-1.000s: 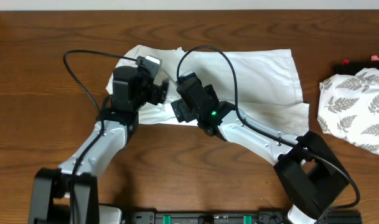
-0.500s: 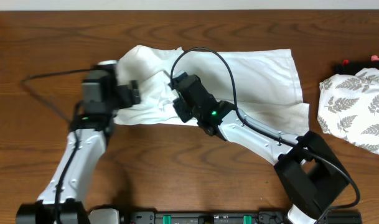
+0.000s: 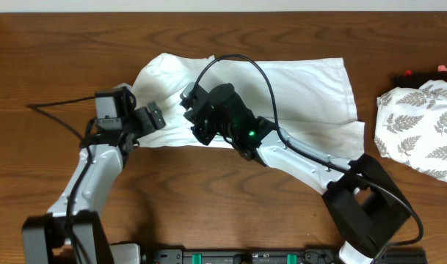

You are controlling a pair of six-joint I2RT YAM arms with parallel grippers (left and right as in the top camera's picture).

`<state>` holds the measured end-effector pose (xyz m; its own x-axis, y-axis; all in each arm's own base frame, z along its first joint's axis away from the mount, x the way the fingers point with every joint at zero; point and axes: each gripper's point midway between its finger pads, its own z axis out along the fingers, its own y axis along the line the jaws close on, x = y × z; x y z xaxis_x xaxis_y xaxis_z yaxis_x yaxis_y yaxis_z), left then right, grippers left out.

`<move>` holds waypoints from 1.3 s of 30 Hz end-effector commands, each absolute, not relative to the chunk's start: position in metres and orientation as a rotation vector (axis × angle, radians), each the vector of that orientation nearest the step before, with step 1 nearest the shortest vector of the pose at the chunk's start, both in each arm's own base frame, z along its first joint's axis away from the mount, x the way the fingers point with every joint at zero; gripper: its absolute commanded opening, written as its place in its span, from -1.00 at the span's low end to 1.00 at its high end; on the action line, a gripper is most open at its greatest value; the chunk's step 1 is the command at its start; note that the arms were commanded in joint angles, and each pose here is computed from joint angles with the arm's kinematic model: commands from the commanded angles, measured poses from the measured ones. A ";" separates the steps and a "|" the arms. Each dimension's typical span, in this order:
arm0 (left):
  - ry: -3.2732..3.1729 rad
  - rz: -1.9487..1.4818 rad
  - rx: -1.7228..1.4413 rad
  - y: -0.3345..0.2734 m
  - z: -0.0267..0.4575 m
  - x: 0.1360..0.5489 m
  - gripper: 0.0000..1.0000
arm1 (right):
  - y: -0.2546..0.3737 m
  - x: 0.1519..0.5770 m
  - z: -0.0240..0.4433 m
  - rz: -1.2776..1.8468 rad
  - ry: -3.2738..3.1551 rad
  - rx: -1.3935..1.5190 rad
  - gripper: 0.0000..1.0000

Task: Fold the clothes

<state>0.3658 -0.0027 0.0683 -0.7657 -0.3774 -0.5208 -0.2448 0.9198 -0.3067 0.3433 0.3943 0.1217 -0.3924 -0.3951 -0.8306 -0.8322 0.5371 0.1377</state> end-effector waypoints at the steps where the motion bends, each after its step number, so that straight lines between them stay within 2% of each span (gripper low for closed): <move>1: 2.525 -0.377 -0.419 -0.019 0.056 0.367 0.96 | 0.408 0.335 0.107 0.789 1.993 -1.056 -0.98; 17: 2.778 -0.296 -0.560 -0.012 -0.023 0.334 0.96 | 0.402 0.360 0.087 0.684 2.023 -0.947 -0.97; 35: 2.815 -0.262 -0.589 -0.009 -0.029 0.323 0.96 | 0.404 0.356 0.031 0.723 2.130 -0.939 -0.97; 39: 2.824 -0.260 -0.592 -0.009 -0.030 0.321 0.96 | 0.380 0.373 0.002 0.600 2.261 -0.775 -0.97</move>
<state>0.3568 -0.0152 0.0085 -0.8621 -0.3800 -0.3351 -0.2895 0.9123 -0.2897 0.3576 0.3966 0.0266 -0.5207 -0.4011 -0.7536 -0.7622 0.6162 0.1986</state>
